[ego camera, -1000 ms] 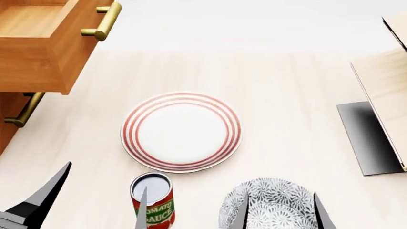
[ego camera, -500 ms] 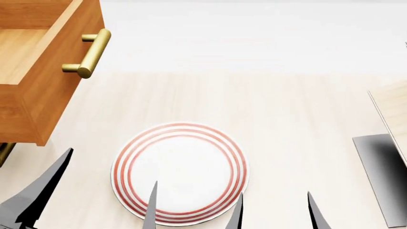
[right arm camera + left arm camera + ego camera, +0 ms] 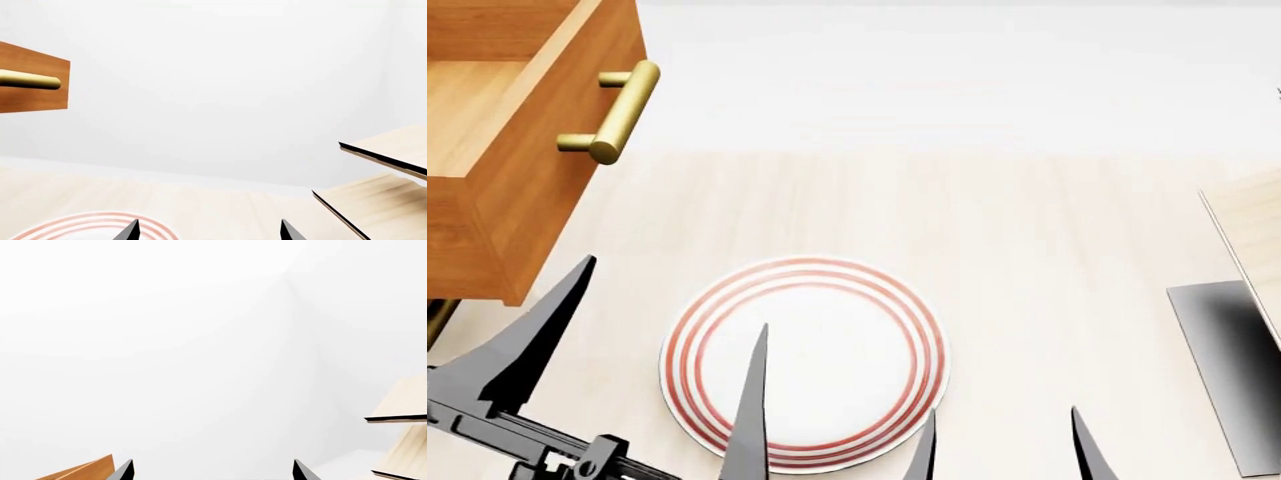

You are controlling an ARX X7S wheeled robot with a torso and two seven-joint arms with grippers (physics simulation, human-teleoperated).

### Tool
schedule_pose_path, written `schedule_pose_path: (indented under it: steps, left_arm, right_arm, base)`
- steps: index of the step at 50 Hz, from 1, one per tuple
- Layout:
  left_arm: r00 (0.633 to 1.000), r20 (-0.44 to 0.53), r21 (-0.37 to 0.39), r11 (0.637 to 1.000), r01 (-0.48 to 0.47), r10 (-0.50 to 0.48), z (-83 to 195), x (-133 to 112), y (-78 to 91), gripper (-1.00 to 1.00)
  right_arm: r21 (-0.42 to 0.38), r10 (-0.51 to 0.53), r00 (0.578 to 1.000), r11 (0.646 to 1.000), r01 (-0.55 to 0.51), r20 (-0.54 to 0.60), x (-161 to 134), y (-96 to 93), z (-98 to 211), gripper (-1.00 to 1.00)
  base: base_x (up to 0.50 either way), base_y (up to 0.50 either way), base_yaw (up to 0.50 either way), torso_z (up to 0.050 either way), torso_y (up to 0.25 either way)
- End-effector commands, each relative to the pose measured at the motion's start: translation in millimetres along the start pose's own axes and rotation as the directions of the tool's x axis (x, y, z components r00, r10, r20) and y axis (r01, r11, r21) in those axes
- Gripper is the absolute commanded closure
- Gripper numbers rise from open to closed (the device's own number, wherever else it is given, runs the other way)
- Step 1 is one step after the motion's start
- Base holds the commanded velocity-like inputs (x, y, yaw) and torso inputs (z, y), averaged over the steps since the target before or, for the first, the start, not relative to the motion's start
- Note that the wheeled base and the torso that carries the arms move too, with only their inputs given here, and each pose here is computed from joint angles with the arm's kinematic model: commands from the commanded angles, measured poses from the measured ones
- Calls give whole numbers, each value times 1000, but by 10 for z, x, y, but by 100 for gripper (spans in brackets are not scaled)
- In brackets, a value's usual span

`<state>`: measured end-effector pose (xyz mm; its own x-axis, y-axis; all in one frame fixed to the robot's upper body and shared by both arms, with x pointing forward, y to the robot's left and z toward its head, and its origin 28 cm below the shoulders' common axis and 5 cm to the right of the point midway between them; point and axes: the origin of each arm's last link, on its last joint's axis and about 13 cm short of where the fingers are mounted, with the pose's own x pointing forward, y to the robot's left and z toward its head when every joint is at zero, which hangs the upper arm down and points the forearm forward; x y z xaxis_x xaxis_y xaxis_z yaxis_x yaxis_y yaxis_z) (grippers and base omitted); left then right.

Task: Close the top drawer of the cabinet.

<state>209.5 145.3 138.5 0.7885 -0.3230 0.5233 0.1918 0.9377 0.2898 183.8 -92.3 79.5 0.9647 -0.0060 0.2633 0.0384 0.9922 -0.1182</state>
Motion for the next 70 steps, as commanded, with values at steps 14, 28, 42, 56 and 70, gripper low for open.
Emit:
schedule_pose_path:
  steps: [14, 28, 42, 56, 70]
  left_arm:
    - [991, -121, -240, 967, -79, 51, -13, 520, 356, -100]
    - [979, -192, -346, 929, -130, 65, -54, 671, 557, -100]
    - [945, -299, -325, 917, -230, 131, -400, 747, 622, -100]
    - [911, -348, -268, 907, -324, 222, -662, 739, 762, -100]
    - [883, -341, -242, 878, -413, 322, -664, 673, 917, -100]
  right_arm:
    - [6, 12, 1000, 1000, -12, -6, -23, 19, -64, -100]
    - [21, 8, 1000, 1000, -8, -5, -40, -16, -64, -100]
    - [29, 4, 1000, 1000, -4, 0, -49, -30, -59, -100]
    - [38, 3, 1000, 999, -2, -9, -41, -31, -97, -100]
    - [44, -1, 1000, 999, 1, -14, -52, -40, -120, -100]
  base:
    - [0, 0, 0, 0, 0]
    - [0, 0, 0, 0, 0]
    - [0, 0, 0, 0, 0]
    - [0, 0, 0, 0, 0]
    - [1, 0, 0, 0, 0]
